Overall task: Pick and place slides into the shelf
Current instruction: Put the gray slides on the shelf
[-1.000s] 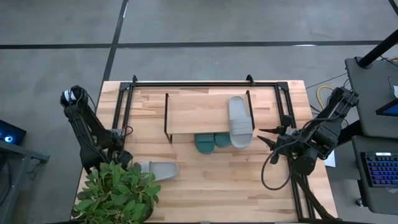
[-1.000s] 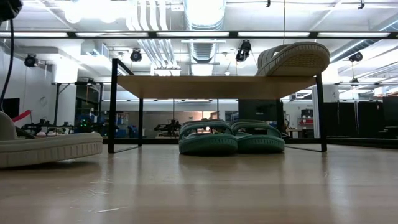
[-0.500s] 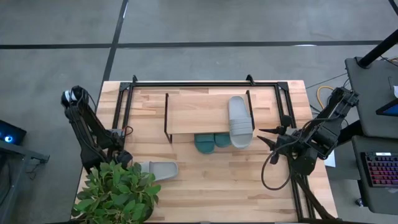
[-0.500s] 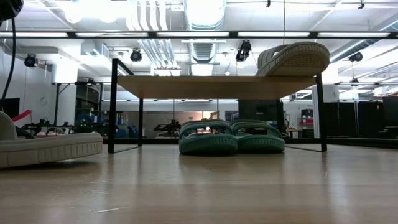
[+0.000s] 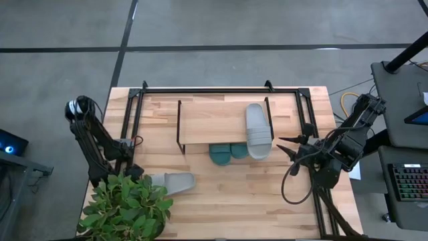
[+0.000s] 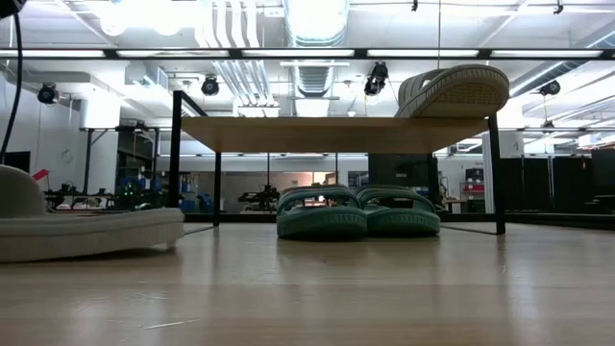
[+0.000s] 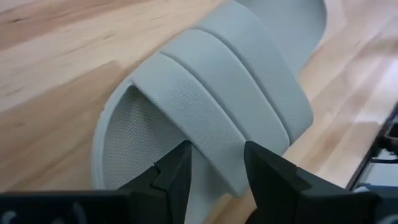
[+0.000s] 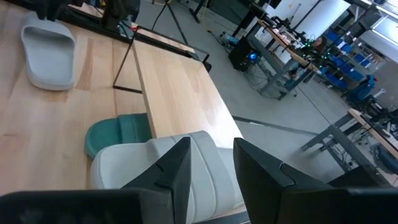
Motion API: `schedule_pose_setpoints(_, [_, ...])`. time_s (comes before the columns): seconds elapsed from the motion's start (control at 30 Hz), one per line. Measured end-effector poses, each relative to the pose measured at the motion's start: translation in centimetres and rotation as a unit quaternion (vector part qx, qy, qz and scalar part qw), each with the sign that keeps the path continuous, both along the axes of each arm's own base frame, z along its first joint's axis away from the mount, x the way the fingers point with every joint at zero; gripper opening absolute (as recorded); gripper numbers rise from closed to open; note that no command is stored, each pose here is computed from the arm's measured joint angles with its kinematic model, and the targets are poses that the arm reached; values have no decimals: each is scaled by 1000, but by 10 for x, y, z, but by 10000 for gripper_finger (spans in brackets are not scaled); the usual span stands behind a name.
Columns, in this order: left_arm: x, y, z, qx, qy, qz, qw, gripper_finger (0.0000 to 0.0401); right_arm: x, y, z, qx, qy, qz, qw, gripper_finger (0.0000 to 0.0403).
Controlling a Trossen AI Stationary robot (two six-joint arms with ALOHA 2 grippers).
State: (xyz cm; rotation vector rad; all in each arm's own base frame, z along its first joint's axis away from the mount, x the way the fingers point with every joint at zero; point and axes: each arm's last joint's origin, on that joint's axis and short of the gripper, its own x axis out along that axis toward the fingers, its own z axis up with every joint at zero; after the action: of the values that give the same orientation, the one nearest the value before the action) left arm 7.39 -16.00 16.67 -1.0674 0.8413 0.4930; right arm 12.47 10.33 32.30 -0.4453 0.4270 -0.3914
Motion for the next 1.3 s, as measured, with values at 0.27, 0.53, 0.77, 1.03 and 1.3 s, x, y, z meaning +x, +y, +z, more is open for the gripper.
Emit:
schedule_pose_setpoints(0.27, [6,-17,-19,29,-45,12,998,132,0,0,0,0,-1,0,1000,111])
schedule_pose_setpoints(0.53, [9,-21,-28,65,-95,23,993,132,1,0,1,-3,-8,-4,1000,111])
schedule_pose_setpoints(0.77, [6,-21,-23,71,-148,27,986,132,1,0,1,-5,-12,-7,1000,111])
schedule_pose_setpoints(1.03, [10,-29,-35,85,-179,35,980,132,1,0,2,-9,-16,-11,1000,111])
schedule_pose_setpoints(1.3, [13,-37,-49,94,-209,42,973,132,1,0,2,-9,-16,-11,1000,111])
